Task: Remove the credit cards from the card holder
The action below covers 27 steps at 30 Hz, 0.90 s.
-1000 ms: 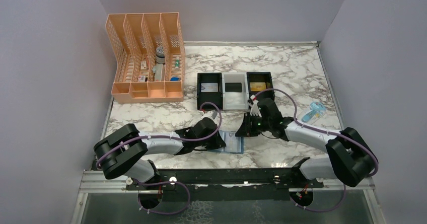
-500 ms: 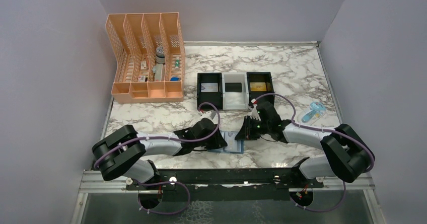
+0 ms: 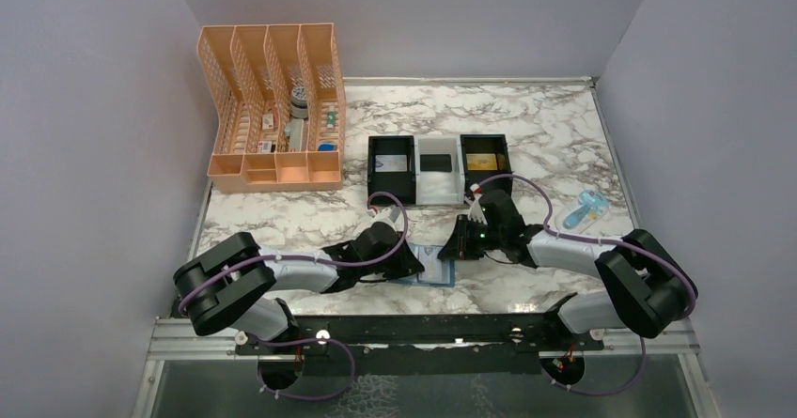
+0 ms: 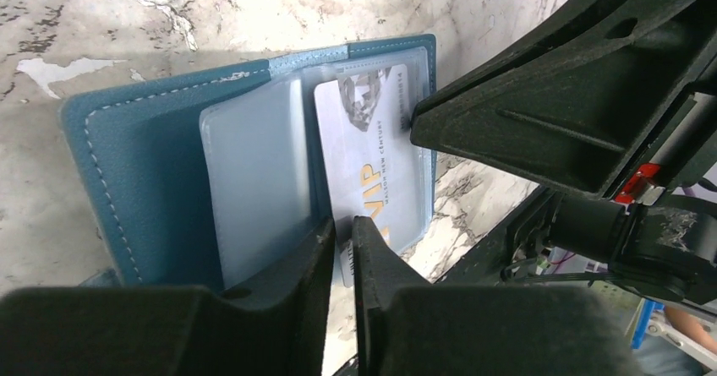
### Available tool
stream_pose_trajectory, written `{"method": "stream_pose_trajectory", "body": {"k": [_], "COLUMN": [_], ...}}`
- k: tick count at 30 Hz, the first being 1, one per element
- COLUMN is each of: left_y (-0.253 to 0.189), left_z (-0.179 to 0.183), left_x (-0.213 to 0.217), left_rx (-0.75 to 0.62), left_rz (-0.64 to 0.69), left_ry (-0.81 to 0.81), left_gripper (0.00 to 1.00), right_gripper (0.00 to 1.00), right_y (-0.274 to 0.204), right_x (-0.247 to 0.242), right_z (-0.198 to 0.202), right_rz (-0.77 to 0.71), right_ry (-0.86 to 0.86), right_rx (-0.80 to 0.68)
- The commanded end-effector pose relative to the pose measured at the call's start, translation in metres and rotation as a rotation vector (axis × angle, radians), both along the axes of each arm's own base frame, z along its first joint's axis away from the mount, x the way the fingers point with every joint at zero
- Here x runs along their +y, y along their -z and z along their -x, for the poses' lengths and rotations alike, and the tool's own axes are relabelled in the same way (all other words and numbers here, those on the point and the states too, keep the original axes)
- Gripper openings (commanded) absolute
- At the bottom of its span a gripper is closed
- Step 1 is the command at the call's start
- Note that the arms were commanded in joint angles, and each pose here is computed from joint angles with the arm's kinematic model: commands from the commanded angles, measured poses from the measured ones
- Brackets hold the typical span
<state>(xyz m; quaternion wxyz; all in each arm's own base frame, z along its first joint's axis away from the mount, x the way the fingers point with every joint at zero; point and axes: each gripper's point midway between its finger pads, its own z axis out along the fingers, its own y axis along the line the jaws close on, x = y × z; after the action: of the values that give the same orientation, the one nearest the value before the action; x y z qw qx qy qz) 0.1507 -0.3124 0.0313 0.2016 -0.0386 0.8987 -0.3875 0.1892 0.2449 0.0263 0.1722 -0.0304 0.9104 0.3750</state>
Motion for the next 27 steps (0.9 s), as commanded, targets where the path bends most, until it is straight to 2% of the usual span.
{"method": "stream_pose_trajectory", "body": {"k": [1,7,27], "left_y": [-0.005,-0.007,-0.008], "left_z": [-0.001,-0.003,-0.003], "left_x": [-0.008,0.000,0.010], "left_rx": [0.010,-0.002,-0.007], "left_rz": [0.053,0.059,0.058], "left_ry": [0.002,-0.033,-0.060], "left_gripper": [0.12,0.00,0.00], "right_gripper": [0.13,0.13,0.13], "right_y": [0.042,0.043,0.024], "right_x": [-0.031,-0.038,-0.028], "right_z": [0.020,0.014,0.007], "right_rz": [0.163,0.207,0.169], "right_ry": [0.040,0.063,0.020], "right_rx": [0.086,0.064,0.023]}}
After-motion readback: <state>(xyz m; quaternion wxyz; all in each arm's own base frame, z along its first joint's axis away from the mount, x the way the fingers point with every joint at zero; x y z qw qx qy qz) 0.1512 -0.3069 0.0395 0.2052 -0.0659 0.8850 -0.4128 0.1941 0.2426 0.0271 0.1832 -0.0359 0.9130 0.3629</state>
